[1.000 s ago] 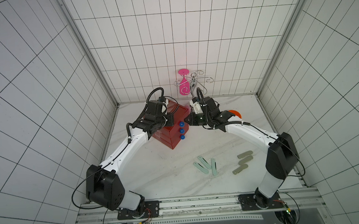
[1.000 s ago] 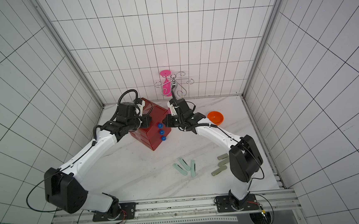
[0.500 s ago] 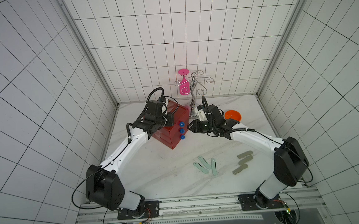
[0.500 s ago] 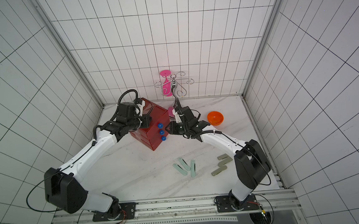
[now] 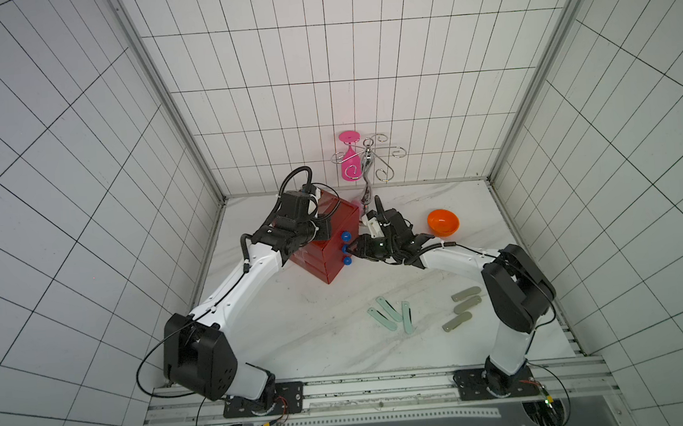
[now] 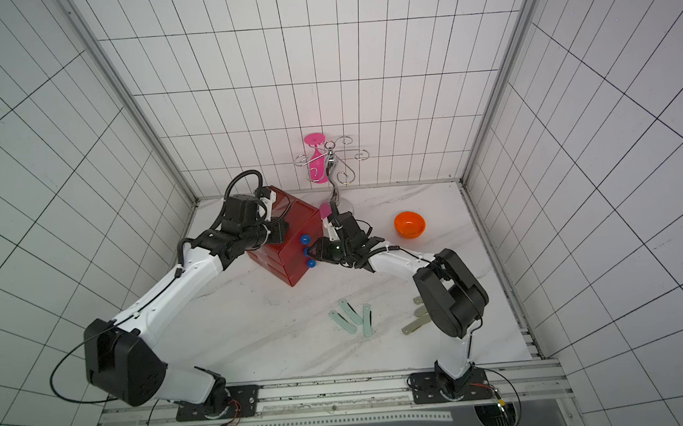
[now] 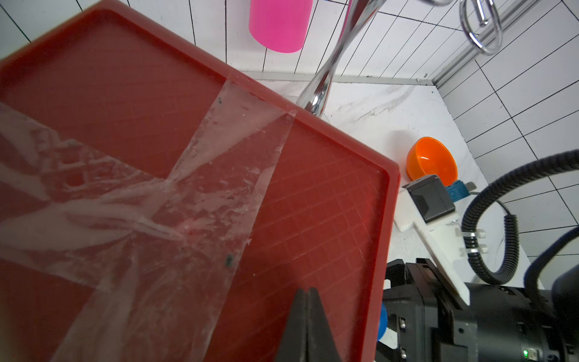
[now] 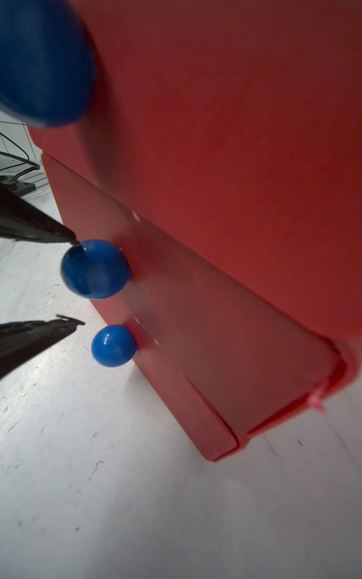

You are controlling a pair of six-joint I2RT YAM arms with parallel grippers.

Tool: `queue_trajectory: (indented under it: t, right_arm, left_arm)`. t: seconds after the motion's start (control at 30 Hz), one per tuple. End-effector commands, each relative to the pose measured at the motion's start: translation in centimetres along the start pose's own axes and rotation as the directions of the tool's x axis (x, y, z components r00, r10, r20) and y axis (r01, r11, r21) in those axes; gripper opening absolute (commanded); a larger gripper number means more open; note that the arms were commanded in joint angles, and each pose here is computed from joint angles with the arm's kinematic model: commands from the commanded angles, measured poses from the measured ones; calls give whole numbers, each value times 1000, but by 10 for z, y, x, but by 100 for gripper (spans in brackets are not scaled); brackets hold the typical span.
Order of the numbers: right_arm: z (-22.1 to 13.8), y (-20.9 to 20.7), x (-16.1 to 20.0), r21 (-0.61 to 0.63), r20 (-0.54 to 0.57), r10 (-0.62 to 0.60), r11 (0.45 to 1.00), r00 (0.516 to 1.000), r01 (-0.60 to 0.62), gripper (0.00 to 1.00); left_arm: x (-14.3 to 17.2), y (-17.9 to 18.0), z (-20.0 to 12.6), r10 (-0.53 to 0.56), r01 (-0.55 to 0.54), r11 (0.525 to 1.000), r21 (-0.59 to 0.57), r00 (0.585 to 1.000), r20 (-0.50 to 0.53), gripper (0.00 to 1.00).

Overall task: Place the fruit knives into the drawer by color
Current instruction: Open the drawer in the storage box.

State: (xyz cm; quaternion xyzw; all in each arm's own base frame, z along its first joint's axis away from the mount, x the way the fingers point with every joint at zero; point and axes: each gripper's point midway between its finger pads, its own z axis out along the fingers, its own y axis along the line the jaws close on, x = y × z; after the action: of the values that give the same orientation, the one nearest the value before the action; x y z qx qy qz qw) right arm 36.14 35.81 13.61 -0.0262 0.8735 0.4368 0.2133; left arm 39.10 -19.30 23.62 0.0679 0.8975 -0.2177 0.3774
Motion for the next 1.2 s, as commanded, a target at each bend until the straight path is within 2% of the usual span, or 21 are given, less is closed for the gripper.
queue_trajectory:
  t: [0.0, 0.33, 0.47, 0.7, 1.17]
  right_arm:
    - [7, -6, 4, -40, 11, 23, 999, 1000, -22, 41]
    - [20, -7, 0, -93, 23, 50, 994, 998, -48, 40]
    - [22, -9, -2, -104, 27, 67, 993, 997, -64, 36]
    - [21, -13, -4, -121, 38, 94, 989, 995, -89, 22]
    - [8, -27, 3, -88, 47, 107, 991, 993, -103, 16]
  left_arm:
    - [71, 33, 12, -56, 27, 993, -117, 966, -251, 0]
    - [71, 34, 12, -62, 34, 993, -114, 965, -253, 0]
    - [71, 33, 13, -62, 35, 993, -111, 965, -254, 0]
    - [71, 33, 13, -62, 35, 993, -109, 965, -256, 0]
    - [72, 34, 13, -63, 35, 993, -112, 964, -257, 0]
